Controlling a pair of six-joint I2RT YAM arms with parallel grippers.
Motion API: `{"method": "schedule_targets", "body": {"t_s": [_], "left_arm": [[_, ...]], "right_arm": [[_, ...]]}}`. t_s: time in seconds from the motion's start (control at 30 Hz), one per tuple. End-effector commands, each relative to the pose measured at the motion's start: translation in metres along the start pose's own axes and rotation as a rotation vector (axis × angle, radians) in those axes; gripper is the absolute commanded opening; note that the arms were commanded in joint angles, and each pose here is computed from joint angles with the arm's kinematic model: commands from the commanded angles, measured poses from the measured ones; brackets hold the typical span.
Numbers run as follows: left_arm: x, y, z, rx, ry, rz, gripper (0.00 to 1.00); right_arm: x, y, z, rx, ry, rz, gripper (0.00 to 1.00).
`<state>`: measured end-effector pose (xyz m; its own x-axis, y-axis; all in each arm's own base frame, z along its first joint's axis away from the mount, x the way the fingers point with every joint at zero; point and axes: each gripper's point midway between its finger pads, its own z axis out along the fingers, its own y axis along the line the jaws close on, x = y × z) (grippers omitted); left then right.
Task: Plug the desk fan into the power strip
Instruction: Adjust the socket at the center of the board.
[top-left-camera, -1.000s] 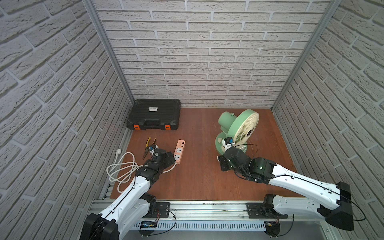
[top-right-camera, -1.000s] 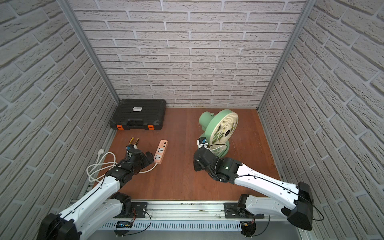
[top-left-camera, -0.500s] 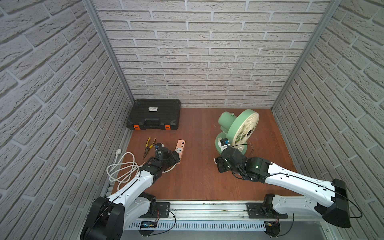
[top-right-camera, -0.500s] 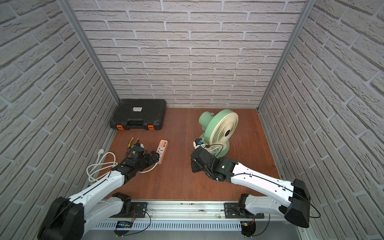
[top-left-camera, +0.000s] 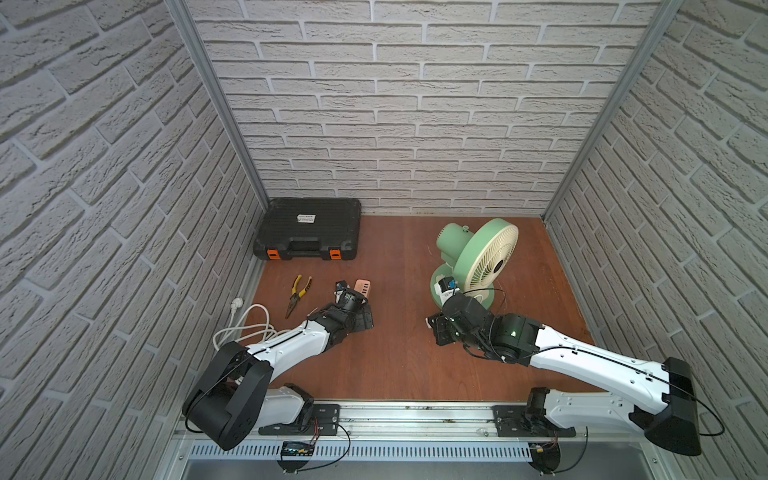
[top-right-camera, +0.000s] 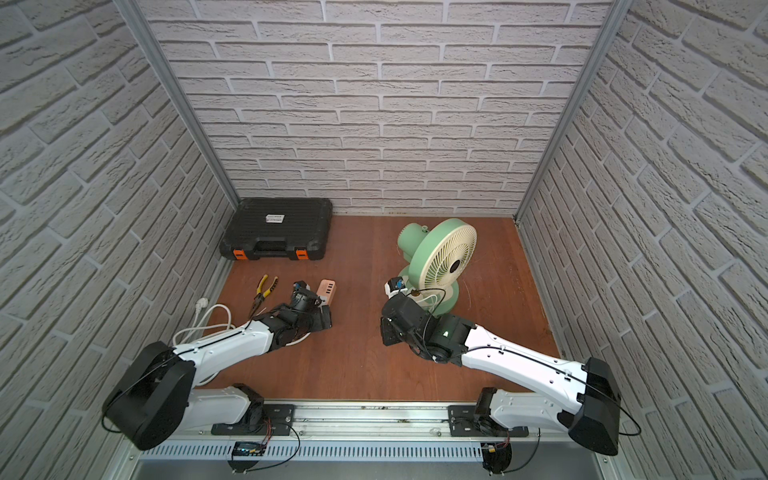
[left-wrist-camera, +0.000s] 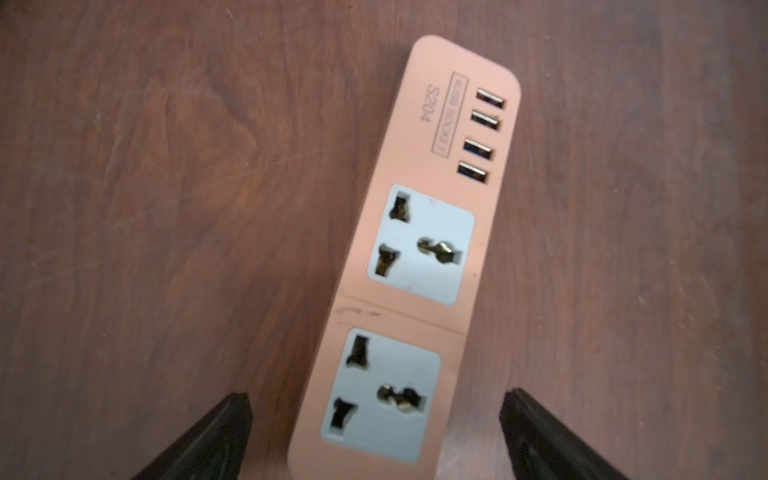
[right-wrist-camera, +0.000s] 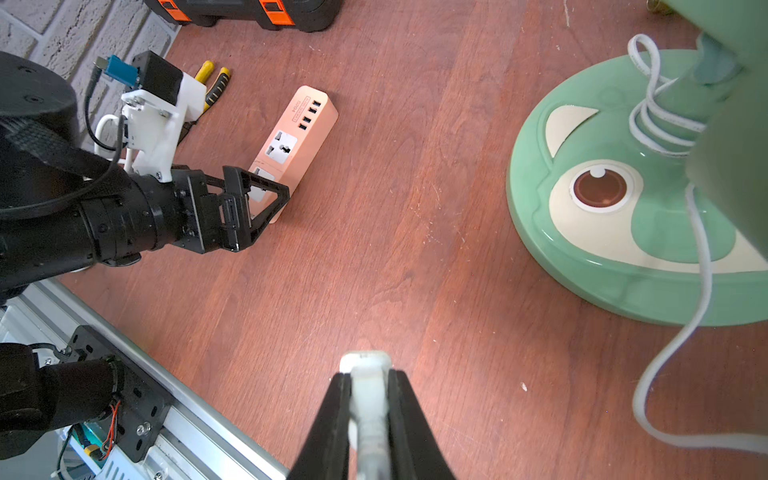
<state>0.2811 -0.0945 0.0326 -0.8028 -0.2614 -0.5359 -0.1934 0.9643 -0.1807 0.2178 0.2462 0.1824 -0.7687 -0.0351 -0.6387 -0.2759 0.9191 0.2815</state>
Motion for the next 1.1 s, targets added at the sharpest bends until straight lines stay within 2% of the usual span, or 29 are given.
{"method": "schedule_targets", "body": {"t_s": [0.0,0.33,0.57,0.67,0.87,1.07], "left_arm": [[-0.005,0.002,0.001,-0.031,-0.025,0.043,0.98],[0.003,-0.024,0.008,0.028,-0.013,0.129,0.84],[0.008,-0.036,0.015,0.079,0.012,0.120,0.58],[0.009,-0.041,0.013,0.085,0.006,0.129,0.50],[0.012,-0.061,0.004,0.065,-0.016,0.224,0.41],[0.023,-0.080,0.001,0.073,-0.013,0.247,0.28]], "right_arm": [[-0.016,0.013,-0.008,-0.051,-0.056,0.012,0.03],[-0.015,0.011,-0.005,-0.037,-0.054,0.025,0.03],[-0.016,0.008,-0.009,-0.028,-0.063,0.036,0.03],[-0.018,0.007,-0.010,-0.027,-0.069,0.037,0.03],[-0.019,0.007,-0.011,-0.023,-0.072,0.042,0.03],[-0.017,0.006,-0.009,-0.017,-0.063,0.044,0.03]]}}
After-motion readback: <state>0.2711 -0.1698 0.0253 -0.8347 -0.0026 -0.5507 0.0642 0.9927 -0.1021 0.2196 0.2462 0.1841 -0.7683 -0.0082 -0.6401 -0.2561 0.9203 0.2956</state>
